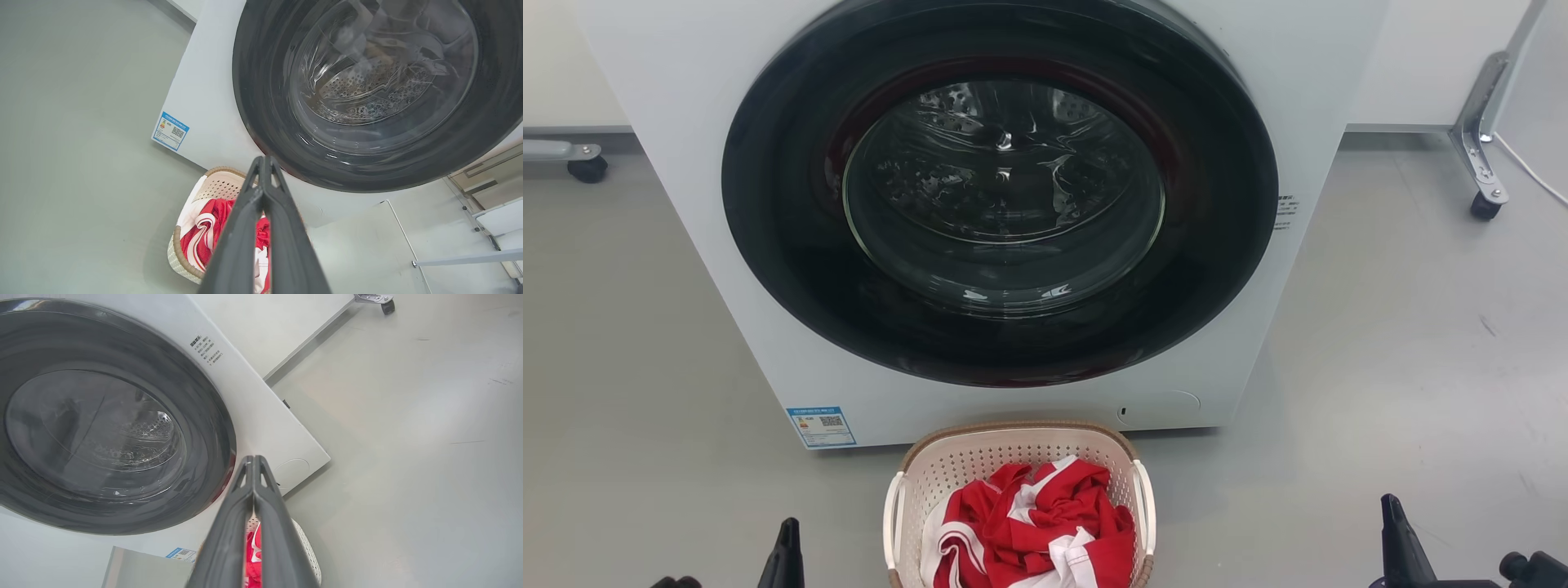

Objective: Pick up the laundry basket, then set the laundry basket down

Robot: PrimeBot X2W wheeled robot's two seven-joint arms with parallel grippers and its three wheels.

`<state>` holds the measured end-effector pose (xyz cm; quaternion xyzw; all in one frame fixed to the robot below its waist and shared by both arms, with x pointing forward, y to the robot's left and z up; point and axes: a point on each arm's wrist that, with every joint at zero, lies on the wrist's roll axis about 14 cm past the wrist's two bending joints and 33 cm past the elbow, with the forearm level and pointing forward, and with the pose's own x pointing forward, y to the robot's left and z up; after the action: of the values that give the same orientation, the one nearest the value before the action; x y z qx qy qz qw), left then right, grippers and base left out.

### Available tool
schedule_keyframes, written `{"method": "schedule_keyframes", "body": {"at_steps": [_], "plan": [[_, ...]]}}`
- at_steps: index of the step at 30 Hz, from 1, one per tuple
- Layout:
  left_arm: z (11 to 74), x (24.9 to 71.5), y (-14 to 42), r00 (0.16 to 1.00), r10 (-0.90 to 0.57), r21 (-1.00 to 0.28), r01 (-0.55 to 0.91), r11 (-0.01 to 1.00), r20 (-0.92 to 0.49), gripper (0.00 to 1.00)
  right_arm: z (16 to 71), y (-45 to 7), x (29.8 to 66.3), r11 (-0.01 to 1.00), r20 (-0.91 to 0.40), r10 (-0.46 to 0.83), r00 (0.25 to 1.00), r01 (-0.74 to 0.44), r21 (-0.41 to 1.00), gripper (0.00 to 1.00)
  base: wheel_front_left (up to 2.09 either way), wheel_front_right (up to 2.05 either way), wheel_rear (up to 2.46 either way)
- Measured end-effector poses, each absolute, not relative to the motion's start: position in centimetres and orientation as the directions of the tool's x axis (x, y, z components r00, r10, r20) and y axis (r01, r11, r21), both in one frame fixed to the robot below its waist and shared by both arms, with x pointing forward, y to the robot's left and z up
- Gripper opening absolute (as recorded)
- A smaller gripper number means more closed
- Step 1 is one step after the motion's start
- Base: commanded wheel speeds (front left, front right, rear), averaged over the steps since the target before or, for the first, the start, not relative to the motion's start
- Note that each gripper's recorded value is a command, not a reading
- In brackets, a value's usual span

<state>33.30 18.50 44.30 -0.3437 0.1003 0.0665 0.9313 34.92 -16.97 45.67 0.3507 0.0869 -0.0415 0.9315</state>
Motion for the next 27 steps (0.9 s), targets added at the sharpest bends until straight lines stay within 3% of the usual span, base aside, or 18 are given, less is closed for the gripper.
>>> {"method": "schedule_keyframes", "body": {"at_steps": [27], "plan": [[45.2,35.5,18.9,0.977,0.006,-0.888,-0.196,0.415,-0.212,0.00,46.3,-18.6,36.6,0.405,-0.180,-0.005,0.984,0.166,0.899,0.00,0.00,0.00,0.00]]}}
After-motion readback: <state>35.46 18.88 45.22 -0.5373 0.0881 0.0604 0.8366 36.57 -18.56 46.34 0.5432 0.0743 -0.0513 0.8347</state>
